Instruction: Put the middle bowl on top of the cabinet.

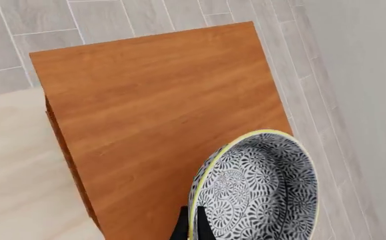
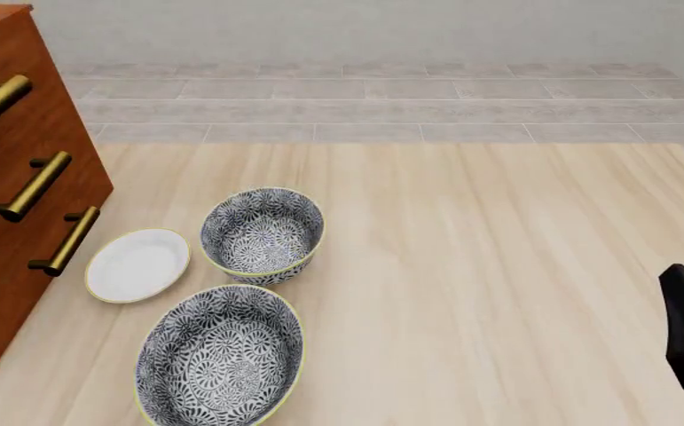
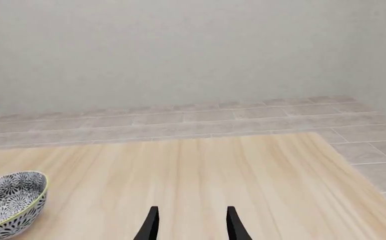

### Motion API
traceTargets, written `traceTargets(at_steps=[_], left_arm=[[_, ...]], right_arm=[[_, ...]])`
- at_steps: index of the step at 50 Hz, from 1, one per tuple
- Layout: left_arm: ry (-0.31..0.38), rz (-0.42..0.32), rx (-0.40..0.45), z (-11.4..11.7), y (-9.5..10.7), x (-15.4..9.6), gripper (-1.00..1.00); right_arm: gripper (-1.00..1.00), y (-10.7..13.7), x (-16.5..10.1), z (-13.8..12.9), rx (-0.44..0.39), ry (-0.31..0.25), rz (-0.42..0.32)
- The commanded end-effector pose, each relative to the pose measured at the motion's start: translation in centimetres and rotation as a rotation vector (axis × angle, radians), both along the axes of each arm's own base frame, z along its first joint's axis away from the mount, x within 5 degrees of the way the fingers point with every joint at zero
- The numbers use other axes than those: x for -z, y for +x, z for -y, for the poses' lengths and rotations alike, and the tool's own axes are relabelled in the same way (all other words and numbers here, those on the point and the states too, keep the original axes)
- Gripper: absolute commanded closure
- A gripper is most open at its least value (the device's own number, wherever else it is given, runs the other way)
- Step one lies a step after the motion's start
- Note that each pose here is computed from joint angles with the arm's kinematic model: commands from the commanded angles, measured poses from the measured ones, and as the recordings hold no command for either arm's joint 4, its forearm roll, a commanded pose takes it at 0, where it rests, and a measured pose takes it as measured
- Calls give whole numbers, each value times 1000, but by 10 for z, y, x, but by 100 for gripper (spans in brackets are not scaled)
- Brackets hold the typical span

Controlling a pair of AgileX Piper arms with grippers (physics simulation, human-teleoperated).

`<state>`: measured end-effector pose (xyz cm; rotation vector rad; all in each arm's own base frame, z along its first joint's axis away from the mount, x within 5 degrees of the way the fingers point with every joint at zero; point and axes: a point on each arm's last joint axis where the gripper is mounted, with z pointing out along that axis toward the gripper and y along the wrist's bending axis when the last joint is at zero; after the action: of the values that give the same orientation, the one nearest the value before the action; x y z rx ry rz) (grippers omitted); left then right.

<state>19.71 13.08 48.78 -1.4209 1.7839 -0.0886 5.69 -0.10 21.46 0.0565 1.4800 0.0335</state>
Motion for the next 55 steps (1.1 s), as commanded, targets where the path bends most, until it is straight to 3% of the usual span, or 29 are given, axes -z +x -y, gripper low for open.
traceTargets(at_steps=[1, 11, 31, 55], left_arm=[[18, 12, -73, -13, -14, -5, 100], [32, -6, -131, -27, -26, -4, 100], [1, -54, -105, -29, -16, 12, 100], [-5, -75, -123, -37, -17, 17, 100]], right_arm=[[-100, 0, 0, 0, 0, -1, 0], [-100, 0, -1, 0, -2, -4, -1], [-100, 1, 0, 0, -8, -6, -6], [-100, 1, 0, 0, -8, -3, -5]])
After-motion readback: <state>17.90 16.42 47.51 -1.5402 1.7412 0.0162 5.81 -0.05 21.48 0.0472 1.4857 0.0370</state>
